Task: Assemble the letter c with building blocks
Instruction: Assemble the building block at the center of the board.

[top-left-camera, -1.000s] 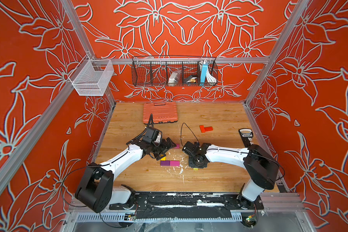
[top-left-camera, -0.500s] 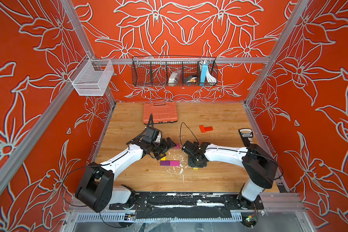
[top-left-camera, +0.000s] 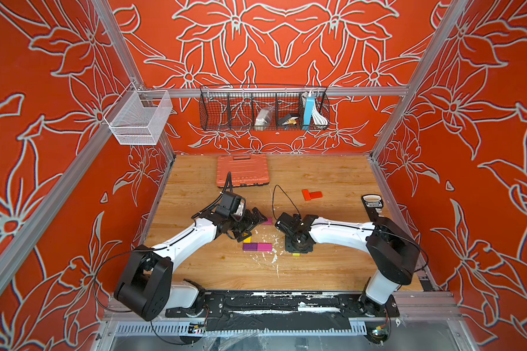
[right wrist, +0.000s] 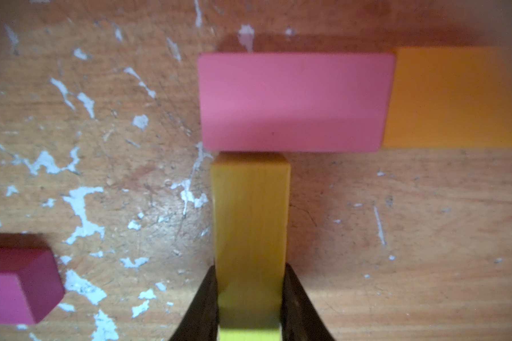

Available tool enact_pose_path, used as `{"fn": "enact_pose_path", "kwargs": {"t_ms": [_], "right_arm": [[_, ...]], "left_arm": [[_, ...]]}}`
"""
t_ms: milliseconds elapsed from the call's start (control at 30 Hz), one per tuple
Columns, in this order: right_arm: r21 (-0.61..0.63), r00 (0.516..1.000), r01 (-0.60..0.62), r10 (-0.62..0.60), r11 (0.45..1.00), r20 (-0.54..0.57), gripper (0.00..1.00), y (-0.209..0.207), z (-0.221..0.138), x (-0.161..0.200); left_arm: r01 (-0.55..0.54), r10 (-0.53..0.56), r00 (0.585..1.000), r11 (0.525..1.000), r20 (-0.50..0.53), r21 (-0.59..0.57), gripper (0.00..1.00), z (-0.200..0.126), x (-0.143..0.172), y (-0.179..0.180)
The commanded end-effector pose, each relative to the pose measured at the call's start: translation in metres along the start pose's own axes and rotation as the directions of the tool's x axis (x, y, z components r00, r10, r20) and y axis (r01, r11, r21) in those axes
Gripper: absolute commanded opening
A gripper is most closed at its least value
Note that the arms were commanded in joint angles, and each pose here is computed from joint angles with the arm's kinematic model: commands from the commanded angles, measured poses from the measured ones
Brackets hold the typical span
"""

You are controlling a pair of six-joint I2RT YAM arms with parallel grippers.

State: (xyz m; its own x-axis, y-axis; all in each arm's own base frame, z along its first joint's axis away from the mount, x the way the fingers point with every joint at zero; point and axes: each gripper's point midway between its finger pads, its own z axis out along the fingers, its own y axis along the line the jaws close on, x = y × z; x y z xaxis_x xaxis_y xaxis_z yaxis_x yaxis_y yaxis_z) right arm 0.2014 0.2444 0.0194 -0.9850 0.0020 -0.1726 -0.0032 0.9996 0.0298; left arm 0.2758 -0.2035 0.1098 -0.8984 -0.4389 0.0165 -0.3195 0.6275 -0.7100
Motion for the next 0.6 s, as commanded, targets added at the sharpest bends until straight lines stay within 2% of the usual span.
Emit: {"fn": "enact_pose_path", "kwargs": {"t_ms": [0,567], "right_arm": [[0.061,1.0,0.001,0.001,0.998,-0.027,0.28,-0.0129,0.0179,0.0029],[0.06,1.0,0.0,0.002,0.998,-0.027,0.28,-0.0125,0.0185,0.0011]], "left_arm": [[-0.003,0.003,1.0,1.0,-0.004,0.005,0.99,0.0015,0.0002,-0.0021],[-0.004,0.004,1.0,1.0,-0.002,0.009,0.98,0.0014,-0.0004,-0.0034]]}}
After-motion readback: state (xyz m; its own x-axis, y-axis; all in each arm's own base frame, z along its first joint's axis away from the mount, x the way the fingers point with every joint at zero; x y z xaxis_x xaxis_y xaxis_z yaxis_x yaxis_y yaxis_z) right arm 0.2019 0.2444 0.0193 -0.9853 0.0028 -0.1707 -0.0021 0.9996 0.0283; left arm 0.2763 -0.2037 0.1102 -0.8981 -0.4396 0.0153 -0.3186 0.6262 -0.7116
